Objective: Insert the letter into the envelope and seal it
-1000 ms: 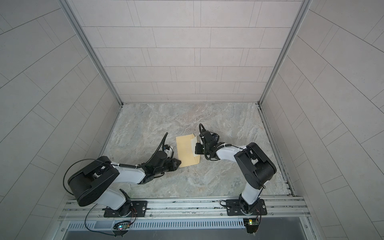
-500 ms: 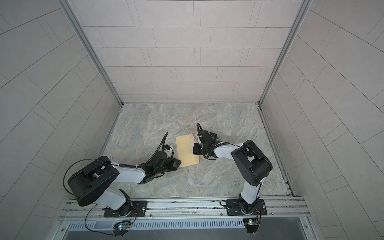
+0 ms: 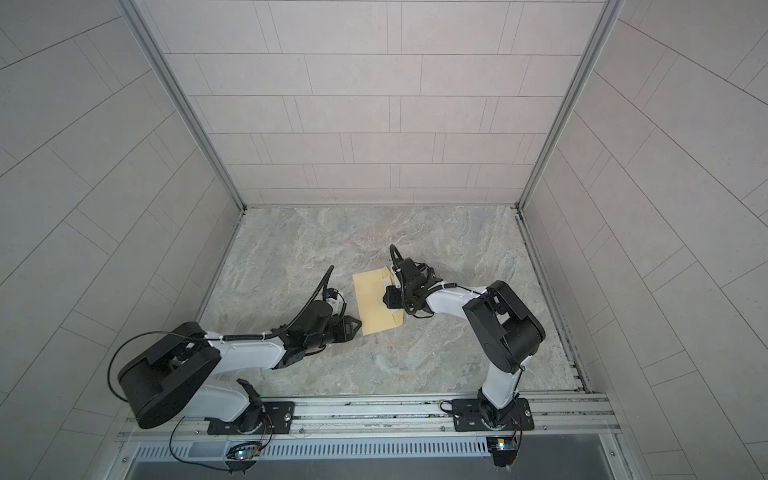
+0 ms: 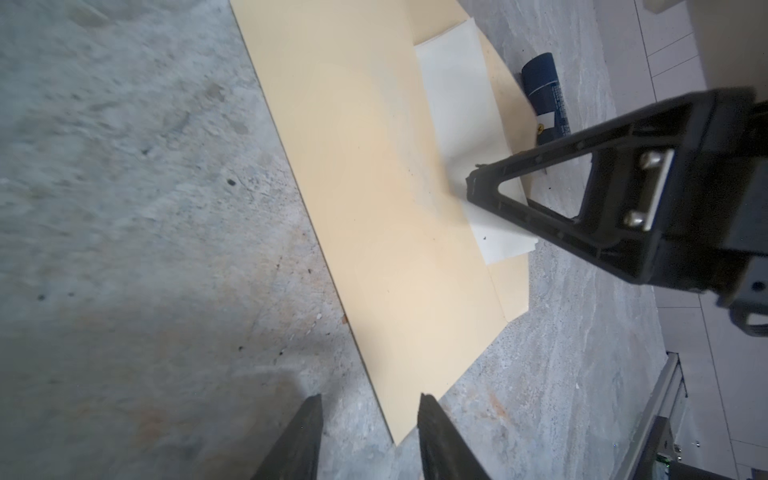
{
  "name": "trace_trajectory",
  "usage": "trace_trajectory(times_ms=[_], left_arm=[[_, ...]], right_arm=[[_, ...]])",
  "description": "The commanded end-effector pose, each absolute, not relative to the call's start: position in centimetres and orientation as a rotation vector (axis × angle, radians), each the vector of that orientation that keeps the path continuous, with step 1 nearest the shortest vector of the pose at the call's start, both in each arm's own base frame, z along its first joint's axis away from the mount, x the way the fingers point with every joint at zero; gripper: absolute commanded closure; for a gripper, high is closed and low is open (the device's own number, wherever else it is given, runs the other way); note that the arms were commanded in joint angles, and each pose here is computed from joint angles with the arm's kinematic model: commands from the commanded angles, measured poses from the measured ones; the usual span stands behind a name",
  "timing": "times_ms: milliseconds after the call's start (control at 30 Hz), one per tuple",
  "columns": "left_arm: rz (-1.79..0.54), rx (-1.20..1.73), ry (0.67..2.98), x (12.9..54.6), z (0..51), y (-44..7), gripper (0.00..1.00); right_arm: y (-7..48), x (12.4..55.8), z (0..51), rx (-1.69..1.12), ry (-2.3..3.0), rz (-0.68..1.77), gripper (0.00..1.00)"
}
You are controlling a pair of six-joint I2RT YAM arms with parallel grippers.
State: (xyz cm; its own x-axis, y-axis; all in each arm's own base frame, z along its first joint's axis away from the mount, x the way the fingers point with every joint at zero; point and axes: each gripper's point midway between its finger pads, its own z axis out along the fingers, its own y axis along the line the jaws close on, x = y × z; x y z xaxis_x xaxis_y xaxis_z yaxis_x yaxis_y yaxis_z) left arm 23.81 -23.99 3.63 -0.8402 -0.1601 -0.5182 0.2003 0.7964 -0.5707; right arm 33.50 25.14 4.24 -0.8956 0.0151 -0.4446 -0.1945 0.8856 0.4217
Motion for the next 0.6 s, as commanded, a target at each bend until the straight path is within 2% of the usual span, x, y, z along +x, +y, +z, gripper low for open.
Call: trace_trajectory(times_ms=[0,300,567], left_arm=[[-0.782,0.054,2.393,24.4,5.1,-23.3,0.50],[-0.719,0.063,2.281,25.3,8.0,-22.1,0.41],[-0.729,0.066,2.244,25.8,8.8,-22.4,0.31]], right_arm=[[24.5,33.3,6.2,-0.168,2.600,0.565,0.57],[23.2,32.8,8.8,-0.256,2.596,0.351,0.43],[22.8,32.9,10.1,-0.273,2.569,0.302,0.40]])
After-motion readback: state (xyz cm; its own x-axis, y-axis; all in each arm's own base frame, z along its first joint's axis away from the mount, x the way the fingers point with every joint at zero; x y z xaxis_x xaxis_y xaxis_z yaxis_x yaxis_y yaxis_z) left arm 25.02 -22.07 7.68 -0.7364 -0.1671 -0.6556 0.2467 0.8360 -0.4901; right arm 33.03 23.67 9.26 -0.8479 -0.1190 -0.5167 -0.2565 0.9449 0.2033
